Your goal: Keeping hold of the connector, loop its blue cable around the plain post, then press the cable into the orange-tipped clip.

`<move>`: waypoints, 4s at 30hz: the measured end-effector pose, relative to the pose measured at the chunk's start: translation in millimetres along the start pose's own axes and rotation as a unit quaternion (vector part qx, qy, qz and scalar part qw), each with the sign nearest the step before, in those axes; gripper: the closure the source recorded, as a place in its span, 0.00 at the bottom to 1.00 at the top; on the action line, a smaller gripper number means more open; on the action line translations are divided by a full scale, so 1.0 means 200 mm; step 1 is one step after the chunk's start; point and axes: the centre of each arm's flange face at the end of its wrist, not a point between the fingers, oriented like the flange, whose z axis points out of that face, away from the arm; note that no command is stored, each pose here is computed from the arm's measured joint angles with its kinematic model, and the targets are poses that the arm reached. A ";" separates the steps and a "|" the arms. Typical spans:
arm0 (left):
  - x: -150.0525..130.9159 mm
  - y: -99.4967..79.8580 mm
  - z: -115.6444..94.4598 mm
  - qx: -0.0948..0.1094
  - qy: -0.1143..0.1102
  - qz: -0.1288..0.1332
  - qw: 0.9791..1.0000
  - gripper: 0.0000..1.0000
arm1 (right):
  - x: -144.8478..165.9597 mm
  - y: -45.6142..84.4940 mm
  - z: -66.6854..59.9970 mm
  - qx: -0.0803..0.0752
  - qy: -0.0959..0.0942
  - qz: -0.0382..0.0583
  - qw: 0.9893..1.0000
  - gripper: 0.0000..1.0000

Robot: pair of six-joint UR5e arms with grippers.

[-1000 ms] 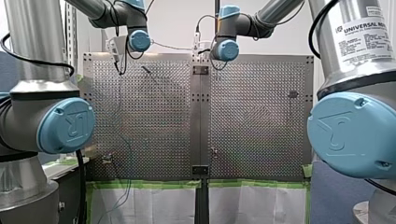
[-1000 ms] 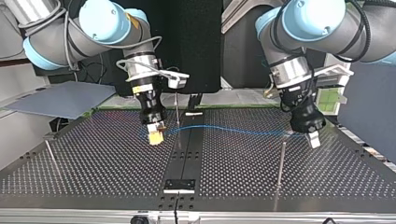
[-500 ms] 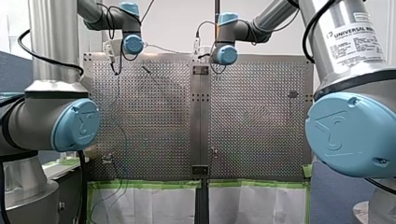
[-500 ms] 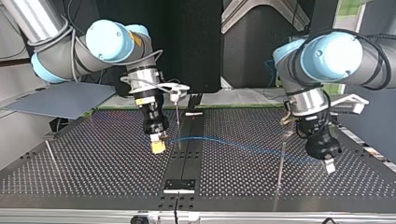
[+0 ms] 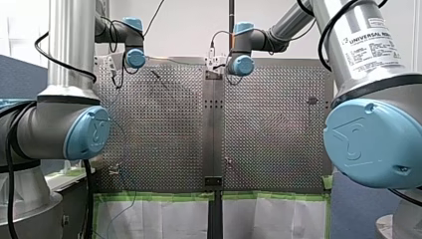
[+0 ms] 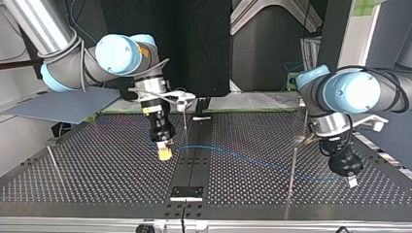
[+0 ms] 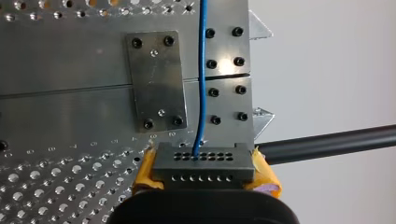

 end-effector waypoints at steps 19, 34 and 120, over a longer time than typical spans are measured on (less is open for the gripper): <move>0.31 0.02 0.06 0.029 0.057 0.008 0.998 1.00 | -0.10 0.06 0.03 -0.008 -0.012 -0.002 1.000 1.00; 0.57 0.04 0.08 0.034 0.096 0.020 0.995 1.00 | -0.20 0.07 0.04 -0.009 -0.027 -0.005 1.000 1.00; 0.76 0.11 0.03 0.056 0.097 -0.073 0.991 0.00 | -2.42 -0.16 -0.62 -0.051 -0.280 -0.025 0.958 1.00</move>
